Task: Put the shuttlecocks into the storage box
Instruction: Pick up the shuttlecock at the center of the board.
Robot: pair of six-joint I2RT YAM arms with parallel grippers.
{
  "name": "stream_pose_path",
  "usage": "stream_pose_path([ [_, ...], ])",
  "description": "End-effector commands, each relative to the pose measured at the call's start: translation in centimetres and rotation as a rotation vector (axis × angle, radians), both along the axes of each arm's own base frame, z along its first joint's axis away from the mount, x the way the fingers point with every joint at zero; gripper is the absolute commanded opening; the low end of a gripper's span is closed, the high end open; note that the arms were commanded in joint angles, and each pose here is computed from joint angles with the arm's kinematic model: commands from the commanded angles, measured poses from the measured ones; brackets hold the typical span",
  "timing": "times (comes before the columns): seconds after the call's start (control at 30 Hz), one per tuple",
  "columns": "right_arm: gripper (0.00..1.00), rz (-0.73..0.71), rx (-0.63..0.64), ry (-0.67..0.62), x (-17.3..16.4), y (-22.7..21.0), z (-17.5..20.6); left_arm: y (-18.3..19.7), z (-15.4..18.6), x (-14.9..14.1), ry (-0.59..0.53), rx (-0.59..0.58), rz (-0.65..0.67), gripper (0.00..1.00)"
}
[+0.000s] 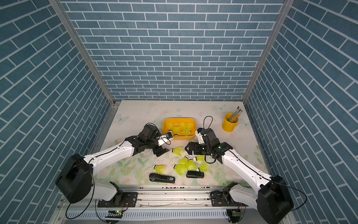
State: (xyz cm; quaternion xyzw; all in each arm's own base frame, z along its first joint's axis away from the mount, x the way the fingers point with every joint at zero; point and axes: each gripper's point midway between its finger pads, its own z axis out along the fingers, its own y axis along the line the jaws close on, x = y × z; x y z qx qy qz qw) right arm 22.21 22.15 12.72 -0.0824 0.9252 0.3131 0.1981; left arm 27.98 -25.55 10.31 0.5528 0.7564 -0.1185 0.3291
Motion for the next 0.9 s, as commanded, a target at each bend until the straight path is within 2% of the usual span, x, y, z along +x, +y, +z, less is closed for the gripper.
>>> stream_pose_path([
  [0.0, 0.94, 0.013, 0.087, 0.035, -0.8, 0.9, 0.5, -0.4, -1.1, 0.2, -0.069, 0.040, -0.046, 0.85],
  [0.2, 0.94, -0.007, 0.103, 0.043, -0.9, 0.7, 0.8, -1.1, -2.0, 0.1, -0.123, 0.065, -0.075, 0.85],
  [0.47, 0.93, -0.027, 0.122, 0.042, -0.5, 0.8, 1.1, -2.4, -4.2, -0.3, -0.139, 0.135, -0.141, 0.83],
  [0.87, 0.92, -0.039, 0.142, 0.055, -0.3, 0.7, 1.0, -2.4, -7.0, -0.9, -0.093, 0.215, -0.190, 0.70],
])
